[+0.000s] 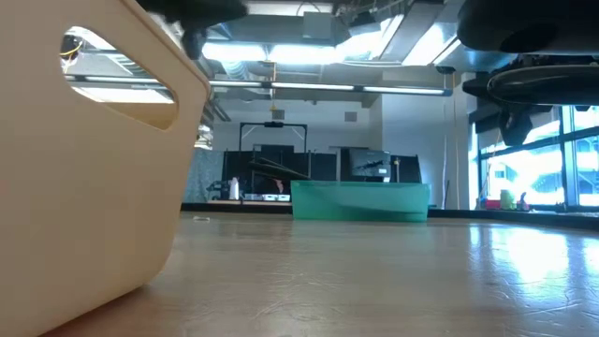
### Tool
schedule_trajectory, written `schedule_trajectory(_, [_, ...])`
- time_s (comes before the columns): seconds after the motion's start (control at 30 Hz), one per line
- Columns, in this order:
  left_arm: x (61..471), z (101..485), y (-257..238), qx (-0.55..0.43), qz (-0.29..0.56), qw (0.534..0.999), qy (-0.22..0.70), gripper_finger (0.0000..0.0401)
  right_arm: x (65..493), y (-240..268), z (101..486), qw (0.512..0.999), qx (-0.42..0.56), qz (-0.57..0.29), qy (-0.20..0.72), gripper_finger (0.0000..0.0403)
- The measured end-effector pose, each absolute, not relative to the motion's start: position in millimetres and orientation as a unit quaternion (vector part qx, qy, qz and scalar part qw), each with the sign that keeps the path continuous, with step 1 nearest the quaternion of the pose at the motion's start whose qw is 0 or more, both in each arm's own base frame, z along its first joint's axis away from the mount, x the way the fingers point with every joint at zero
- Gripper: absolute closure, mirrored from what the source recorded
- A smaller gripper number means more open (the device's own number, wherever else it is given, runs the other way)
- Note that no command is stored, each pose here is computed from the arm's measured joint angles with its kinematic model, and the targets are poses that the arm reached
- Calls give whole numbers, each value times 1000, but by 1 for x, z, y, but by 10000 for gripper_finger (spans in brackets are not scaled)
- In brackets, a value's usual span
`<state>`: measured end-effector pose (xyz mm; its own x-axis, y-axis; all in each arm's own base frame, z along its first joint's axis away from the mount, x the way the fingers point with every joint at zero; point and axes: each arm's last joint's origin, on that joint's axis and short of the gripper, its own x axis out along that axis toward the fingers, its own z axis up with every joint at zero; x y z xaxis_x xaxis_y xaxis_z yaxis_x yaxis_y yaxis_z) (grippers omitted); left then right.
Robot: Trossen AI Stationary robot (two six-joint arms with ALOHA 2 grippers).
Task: Pick & Place Kitchen Items
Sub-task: Return to Home Position
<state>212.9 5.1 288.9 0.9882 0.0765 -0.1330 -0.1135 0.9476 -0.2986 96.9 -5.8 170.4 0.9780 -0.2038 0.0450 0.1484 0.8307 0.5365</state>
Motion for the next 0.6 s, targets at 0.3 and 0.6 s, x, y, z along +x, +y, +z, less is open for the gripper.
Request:
schedule_trajectory(0.3, [161, 258, 3, -92, 71, 993, 14, 400, 97, -6, 170, 955, 276, -92, -50, 401])
schedule_trajectory(0.6, [126, 227, 4, -88, 85, 992, -28, 400, 97, -6, 170, 955, 276, -92, -50, 401])
